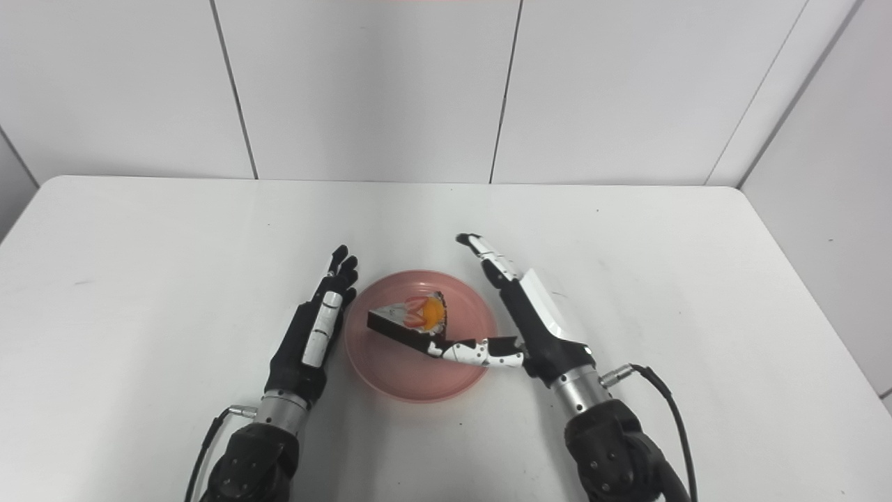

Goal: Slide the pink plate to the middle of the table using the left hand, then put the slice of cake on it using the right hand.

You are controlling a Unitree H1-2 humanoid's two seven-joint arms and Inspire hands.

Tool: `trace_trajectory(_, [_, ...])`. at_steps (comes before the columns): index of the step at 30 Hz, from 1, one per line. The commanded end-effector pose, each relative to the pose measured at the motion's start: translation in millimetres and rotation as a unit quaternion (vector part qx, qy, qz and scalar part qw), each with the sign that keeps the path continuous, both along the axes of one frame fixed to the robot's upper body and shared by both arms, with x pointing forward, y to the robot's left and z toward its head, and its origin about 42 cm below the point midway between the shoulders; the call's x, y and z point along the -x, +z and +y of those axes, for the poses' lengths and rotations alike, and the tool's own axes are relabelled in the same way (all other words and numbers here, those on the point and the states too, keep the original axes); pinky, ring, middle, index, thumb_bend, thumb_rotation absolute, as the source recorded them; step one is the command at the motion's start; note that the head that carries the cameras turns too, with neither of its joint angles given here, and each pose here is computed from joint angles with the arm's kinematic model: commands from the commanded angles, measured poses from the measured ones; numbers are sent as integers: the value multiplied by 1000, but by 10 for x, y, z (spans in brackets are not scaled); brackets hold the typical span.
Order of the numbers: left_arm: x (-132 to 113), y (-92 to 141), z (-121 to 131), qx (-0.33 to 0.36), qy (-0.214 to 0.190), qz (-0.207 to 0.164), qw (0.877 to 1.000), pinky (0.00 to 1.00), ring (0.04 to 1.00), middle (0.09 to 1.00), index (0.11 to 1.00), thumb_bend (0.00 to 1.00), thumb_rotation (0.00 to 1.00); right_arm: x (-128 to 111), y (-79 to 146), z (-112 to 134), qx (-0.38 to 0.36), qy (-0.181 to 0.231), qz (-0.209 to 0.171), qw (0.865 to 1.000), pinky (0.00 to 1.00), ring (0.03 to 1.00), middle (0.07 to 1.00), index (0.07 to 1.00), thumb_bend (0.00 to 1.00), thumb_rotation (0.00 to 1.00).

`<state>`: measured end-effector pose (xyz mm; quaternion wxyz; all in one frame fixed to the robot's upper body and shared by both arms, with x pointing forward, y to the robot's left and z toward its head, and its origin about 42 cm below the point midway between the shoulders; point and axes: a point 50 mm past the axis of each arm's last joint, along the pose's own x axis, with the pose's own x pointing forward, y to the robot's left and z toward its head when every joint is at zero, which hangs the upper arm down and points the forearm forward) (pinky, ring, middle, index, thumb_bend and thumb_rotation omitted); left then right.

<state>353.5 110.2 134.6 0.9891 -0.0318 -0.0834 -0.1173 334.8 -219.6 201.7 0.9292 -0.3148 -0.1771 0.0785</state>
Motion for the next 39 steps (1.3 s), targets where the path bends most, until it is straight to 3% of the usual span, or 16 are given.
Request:
trace_trajectory(1, [-1,-39,106,-3,8,-9,1000,1000,1000,1000,1000,675,989,-23,41,-32,-62,-25,-11,998,880,958,991,981,582,629])
trace_trajectory(4, [-8,-39,149,-6,7,-9,1000,1000,1000,1000,1000,679,995,-30,-46,-88,-140,-41,10,989,938,975,1000,998,534,741])
trace_trajectory(6, [-14,-39,169,-7,8,-12,1000,1000,1000,1000,1000,695,992,-32,-96,-105,-198,-39,22,979,991,997,1000,1000,495,722])
trace_trajectory(11, [-24,-35,191,-6,14,-15,1000,1000,1000,1000,1000,690,978,-46,-183,-95,-263,-23,39,964,1000,995,1000,1000,495,746])
trace_trajectory(18, [-27,-28,191,-3,11,-14,1000,1000,1000,1000,1000,669,975,-35,-235,8,-288,-5,64,955,1000,999,1000,1000,559,770])
trace_trajectory(28, [19,-13,182,-3,23,-14,1000,996,1000,1000,1000,667,997,34,-257,62,-295,-8,67,953,1000,996,998,1000,497,777])
trace_trajectory(33, [48,-16,191,0,26,-11,1000,1000,1000,1000,1000,680,997,47,-276,82,-309,-10,68,948,1000,986,988,996,424,863])
trace_trajectory(39, [34,-20,207,5,26,-10,1000,1000,1000,1000,1000,677,1000,52,-275,113,-311,-11,70,948,1000,993,984,999,429,881])
